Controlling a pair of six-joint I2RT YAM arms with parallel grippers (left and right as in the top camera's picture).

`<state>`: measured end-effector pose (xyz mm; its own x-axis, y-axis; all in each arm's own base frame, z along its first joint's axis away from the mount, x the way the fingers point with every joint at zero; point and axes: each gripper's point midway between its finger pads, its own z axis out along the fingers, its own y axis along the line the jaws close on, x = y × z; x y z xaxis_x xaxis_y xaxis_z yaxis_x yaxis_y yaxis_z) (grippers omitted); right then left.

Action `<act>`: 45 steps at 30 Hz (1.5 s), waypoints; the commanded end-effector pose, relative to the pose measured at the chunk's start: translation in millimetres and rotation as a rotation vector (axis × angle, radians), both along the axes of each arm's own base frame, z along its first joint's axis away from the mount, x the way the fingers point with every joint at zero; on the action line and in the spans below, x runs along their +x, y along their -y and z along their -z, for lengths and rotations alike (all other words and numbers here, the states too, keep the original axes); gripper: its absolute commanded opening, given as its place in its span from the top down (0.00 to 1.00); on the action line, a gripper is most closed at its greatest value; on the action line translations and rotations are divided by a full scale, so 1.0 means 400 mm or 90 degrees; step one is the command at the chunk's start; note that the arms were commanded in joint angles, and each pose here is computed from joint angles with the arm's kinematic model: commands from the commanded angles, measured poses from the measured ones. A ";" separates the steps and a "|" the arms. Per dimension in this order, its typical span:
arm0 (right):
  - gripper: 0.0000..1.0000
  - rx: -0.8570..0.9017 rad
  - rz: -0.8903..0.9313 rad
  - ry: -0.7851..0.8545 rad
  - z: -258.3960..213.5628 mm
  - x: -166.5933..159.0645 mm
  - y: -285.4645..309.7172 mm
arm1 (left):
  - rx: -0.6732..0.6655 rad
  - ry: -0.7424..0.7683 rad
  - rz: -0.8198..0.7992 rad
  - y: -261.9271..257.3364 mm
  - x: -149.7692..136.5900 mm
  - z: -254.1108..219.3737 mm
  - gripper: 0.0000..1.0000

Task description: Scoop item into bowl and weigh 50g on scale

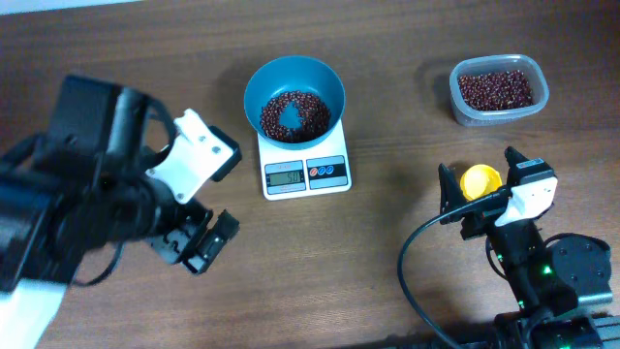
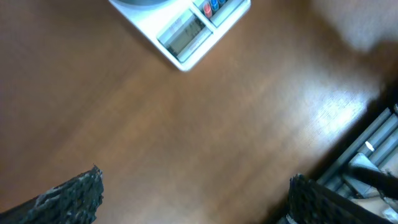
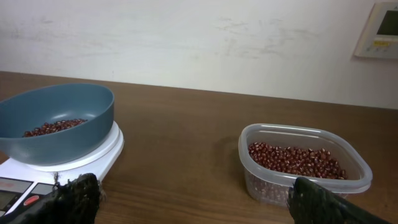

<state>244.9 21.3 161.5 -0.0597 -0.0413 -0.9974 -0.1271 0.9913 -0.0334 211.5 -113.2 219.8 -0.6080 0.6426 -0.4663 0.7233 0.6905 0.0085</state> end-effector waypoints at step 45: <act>0.01 -0.002 0.000 -0.001 0.007 0.000 -0.002 | -0.275 0.594 -0.317 -0.196 0.066 0.113 0.01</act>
